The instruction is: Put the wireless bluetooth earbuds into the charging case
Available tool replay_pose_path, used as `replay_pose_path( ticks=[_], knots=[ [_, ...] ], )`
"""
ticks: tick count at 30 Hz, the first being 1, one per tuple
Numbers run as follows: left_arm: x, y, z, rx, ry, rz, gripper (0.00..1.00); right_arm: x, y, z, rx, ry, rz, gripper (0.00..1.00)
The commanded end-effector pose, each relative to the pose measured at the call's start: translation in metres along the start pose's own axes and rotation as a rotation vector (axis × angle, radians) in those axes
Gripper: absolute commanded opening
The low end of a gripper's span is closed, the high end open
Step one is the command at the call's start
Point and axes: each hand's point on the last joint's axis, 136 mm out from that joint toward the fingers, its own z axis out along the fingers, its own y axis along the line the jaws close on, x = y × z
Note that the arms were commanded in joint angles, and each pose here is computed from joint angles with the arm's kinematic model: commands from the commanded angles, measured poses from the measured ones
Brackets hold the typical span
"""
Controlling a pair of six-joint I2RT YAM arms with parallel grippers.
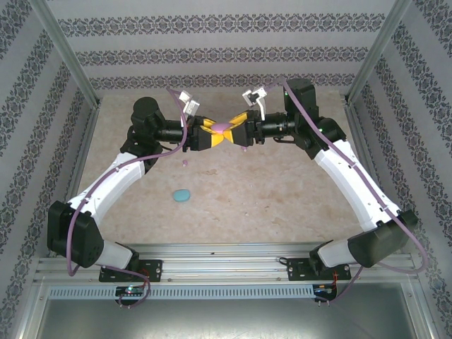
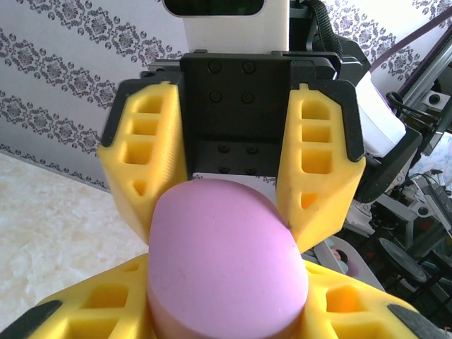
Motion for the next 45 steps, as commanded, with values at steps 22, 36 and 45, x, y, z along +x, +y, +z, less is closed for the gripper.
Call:
replay_pose_path(
  ticks=[22, 36, 45],
  knots=[
    [0.001, -0.033, 0.007, 0.013, 0.026, 0.19, 0.09, -0.012, -0.011, -0.009, 0.008, -0.11, 0.145, 0.54],
    [0.008, -0.033, 0.01, -0.004, 0.037, 0.205, 0.09, -0.018, -0.019, -0.014, 0.044, -0.137, 0.161, 0.57],
    [0.013, -0.033, 0.01, -0.036, 0.038, 0.237, 0.09, -0.016, -0.021, -0.018, 0.073, -0.15, 0.172, 0.58]
  ],
)
